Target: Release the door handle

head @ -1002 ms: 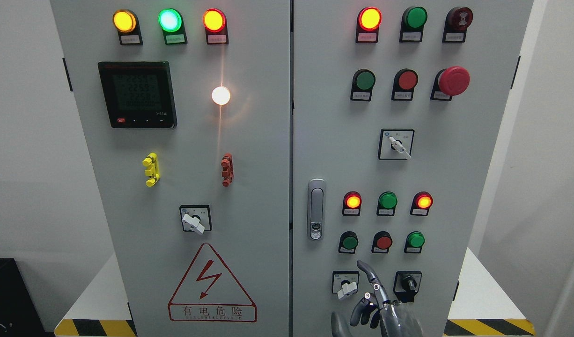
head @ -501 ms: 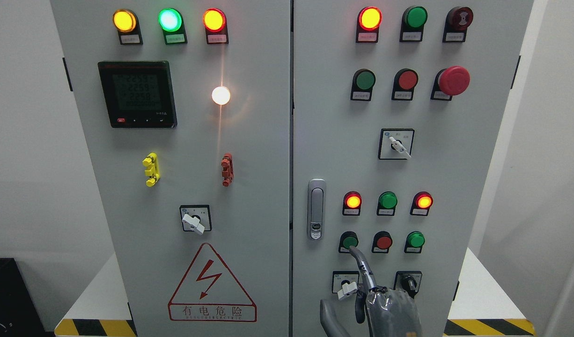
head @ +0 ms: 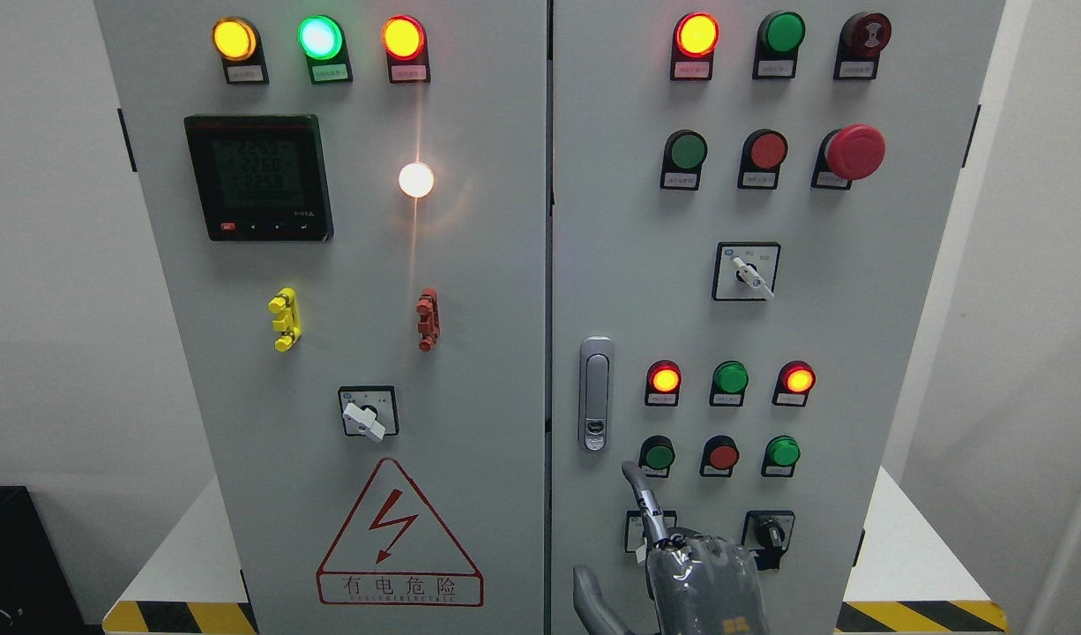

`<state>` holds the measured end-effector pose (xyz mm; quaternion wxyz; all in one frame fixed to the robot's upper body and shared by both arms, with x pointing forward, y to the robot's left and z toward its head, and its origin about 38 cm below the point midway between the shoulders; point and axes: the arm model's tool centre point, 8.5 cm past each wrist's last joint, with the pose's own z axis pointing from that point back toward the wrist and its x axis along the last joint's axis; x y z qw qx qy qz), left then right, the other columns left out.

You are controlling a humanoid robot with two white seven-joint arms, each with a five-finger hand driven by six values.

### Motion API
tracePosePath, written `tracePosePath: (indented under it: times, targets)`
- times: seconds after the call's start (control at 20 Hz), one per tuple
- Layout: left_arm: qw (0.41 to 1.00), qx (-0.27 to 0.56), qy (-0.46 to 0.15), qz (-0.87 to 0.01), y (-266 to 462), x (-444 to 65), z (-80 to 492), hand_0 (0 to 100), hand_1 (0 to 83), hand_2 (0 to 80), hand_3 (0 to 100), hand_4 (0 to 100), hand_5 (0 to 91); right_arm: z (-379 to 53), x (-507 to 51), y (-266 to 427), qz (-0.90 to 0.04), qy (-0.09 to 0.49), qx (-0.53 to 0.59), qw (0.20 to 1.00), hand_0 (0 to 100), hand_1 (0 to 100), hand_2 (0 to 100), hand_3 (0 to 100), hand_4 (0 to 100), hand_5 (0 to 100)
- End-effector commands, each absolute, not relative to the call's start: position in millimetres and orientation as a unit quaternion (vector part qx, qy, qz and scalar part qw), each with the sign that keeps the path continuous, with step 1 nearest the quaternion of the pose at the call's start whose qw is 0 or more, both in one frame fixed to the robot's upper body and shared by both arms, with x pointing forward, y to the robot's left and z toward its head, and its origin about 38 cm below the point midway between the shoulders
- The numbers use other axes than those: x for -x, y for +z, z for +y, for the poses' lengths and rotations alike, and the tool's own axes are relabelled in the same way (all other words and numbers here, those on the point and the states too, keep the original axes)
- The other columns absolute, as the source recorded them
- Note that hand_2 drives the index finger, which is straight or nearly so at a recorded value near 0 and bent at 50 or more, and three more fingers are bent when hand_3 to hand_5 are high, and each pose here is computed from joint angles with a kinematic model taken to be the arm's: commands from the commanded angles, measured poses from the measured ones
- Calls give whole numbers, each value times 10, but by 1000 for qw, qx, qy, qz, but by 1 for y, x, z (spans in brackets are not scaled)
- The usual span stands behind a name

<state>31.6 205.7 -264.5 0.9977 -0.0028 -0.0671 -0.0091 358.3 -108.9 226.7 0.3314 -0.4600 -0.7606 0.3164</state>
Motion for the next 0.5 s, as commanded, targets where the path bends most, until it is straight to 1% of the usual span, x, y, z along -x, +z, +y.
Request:
tracePosePath:
  times: [0.0,0.45]
  targets:
    - [998,3,-9,-59,-265,-21,206,120,556,0,0,0,0,-93,-369,213,-738,360,479,311,378,219,35,1000,1000,1000]
    - [998,3,-8,-58,-265,-20,206,120,556,0,0,0,0,-92,-378,221,-729,357,500,302,375,226,30,1000,1000,1000]
